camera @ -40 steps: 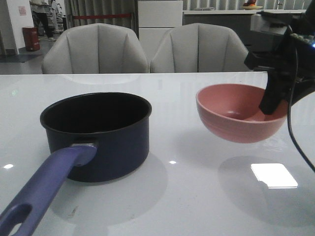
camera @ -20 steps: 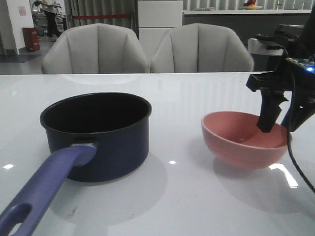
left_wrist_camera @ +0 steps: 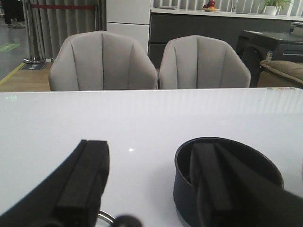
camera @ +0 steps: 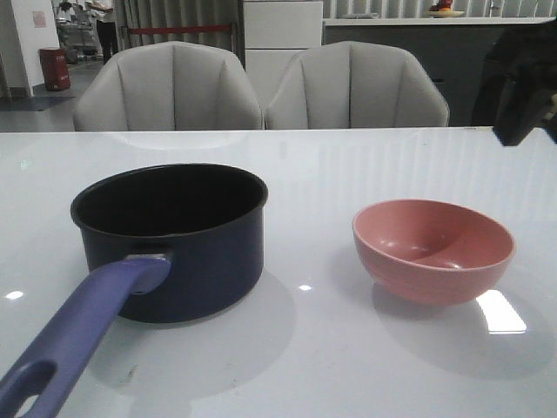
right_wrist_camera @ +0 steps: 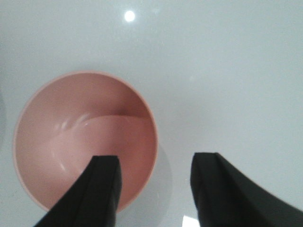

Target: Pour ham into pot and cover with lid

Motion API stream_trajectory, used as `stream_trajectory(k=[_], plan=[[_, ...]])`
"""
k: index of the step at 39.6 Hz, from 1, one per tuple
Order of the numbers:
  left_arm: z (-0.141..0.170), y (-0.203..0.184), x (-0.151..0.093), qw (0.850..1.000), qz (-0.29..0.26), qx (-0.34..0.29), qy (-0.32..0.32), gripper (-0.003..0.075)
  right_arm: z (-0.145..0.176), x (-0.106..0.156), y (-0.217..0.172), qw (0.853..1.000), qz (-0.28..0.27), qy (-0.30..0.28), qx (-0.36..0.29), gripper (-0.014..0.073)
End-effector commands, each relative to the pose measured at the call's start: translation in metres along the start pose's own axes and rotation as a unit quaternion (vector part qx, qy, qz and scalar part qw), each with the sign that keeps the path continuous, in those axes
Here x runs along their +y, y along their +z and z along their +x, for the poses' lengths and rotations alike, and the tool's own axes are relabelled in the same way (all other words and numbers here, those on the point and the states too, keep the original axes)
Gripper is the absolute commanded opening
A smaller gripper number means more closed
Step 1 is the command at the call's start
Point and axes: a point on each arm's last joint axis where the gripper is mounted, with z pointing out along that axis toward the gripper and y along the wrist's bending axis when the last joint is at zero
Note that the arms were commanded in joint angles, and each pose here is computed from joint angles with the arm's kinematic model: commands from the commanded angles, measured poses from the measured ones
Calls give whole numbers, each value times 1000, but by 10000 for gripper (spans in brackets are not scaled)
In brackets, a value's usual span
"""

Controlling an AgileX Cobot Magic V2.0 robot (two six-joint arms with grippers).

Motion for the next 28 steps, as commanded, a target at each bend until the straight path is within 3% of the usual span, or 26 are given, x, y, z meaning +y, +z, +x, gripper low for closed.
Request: stream_trajectory(k=[1,7,13,24,28], plan=[[-15,-1,-2,999,7,-46,1,426,-4,2,-40,993,11,1,-116,447],[-15,-1,-2,999,7,-48,1,426,16,6,-80,978,19,-5,-206,447],[-16,-1,-2,999,7,-49,1,426,45,18,-111,952,9,-24,-306,447],[-16,-1,-2,999,7,-49,1,426,108,23,-132,896,-14,-39,-441,447],[-16,-1,-2,999,7,-49,1,426,128,20,-130,890,-15,-39,-454,447]])
